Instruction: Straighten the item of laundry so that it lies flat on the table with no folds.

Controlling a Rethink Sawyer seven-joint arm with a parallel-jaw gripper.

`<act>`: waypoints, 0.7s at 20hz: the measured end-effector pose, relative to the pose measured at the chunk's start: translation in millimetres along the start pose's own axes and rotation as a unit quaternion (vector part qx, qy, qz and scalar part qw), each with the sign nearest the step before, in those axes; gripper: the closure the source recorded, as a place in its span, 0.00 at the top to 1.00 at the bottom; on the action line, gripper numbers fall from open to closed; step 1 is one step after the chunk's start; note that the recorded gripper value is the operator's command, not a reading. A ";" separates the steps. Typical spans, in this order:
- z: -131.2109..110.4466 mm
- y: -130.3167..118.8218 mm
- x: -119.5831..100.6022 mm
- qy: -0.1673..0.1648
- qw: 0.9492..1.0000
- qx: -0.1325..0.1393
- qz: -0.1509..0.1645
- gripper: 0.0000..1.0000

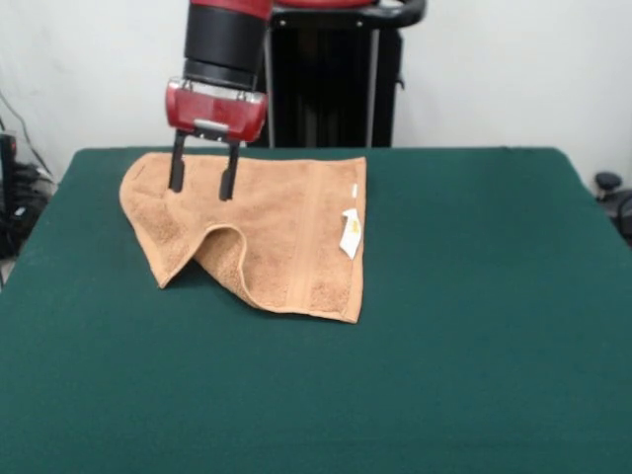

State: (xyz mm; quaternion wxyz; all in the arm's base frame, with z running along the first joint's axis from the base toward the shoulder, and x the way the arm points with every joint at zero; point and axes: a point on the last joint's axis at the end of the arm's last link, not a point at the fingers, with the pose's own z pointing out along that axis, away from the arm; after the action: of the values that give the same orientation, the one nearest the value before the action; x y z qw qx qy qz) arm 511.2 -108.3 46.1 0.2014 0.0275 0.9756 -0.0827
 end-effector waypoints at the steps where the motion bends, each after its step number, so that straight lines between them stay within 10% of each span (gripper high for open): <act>1: 1.9 -2.9 -4.3 0.008 1.000 -0.001 0.001 1.00; 14: 33.1 -40.6 -62.0 0.106 0.992 -0.060 0.017 1.00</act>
State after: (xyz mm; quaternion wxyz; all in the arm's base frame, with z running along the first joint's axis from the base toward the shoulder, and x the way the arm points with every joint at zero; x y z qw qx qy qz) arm 577.4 -155.2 46.8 0.0994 0.0408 0.9941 -0.0174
